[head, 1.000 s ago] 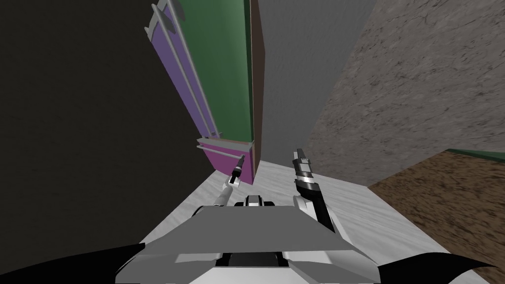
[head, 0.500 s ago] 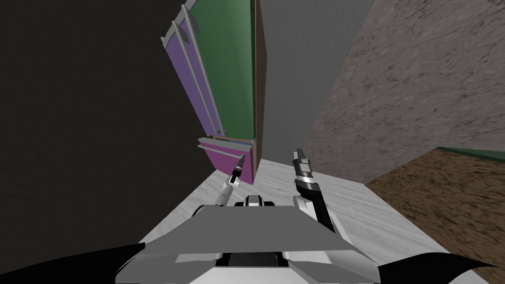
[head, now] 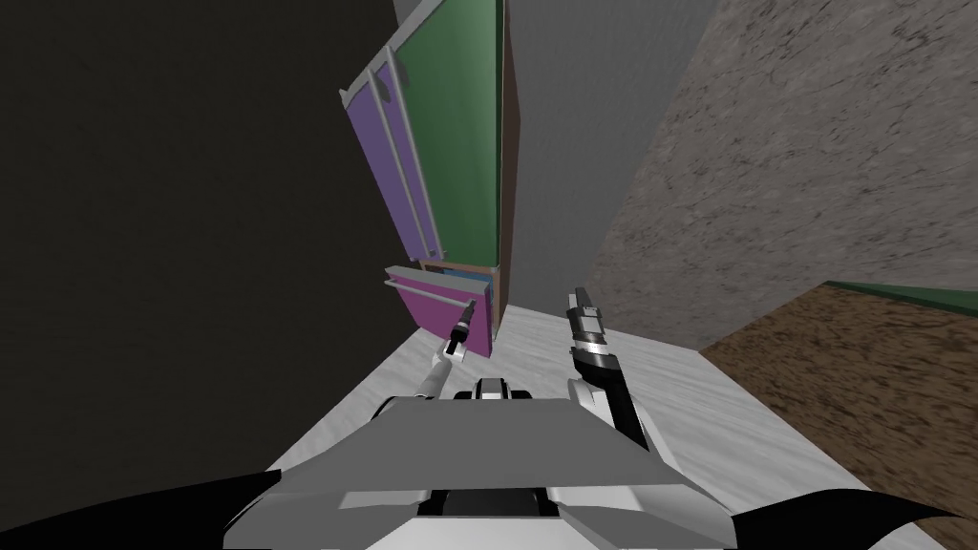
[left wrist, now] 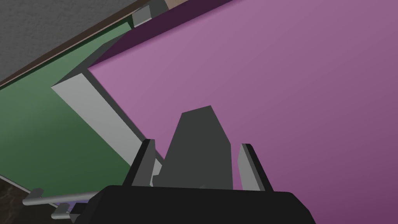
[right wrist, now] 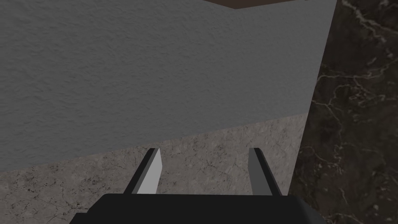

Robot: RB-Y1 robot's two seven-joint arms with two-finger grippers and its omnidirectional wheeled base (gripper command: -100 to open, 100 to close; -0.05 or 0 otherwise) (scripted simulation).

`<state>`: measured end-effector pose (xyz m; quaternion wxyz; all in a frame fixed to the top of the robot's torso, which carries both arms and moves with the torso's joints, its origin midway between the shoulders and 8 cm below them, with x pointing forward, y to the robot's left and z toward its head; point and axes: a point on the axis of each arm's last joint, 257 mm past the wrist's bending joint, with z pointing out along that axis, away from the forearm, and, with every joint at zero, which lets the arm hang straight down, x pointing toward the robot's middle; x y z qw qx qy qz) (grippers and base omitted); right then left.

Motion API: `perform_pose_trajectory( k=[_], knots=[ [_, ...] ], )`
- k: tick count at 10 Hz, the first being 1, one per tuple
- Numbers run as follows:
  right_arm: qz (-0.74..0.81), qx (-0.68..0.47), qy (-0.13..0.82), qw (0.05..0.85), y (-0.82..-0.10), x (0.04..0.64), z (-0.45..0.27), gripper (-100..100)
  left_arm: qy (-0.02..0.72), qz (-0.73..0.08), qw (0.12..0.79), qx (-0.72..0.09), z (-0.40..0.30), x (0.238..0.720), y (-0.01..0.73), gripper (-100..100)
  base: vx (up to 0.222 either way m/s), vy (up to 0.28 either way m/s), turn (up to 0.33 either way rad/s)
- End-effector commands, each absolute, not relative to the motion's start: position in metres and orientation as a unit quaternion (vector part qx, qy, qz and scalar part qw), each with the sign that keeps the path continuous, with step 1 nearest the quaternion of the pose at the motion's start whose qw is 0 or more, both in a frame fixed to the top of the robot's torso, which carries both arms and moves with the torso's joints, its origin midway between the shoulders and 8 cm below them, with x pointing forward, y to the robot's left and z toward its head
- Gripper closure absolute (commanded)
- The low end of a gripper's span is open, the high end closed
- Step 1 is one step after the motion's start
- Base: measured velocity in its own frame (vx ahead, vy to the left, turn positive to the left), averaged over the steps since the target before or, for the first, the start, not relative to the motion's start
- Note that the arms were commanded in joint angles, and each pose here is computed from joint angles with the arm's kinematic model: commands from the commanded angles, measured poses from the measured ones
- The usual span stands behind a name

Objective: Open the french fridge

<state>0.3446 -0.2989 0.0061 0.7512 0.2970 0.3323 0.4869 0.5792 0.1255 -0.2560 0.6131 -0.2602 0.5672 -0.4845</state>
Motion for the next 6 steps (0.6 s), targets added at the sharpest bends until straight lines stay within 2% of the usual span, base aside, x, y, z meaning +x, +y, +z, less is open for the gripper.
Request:
perform_pose_trajectory(
  k=[1,5,6],
  knots=[
    [0.487,0.297,0.332,0.751,-0.299,0.345,0.006,0,0.568,-0.485,0.612,-0.259,-0.256,0.579,0.125,100,-0.105,0.041,-0.009],
    [0.487,0.297,0.332,0.751,-0.299,0.345,0.006,0,0.569,-0.486,0.611,-0.258,-0.257,0.579,0.126,100,-0.156,0.071,0.023],
    [0.487,0.297,0.332,0.751,-0.299,0.345,0.006,0,0.57,-0.489,0.609,-0.255,-0.245,0.589,0.118,-100,-0.126,0.02,0.003]
  ],
)
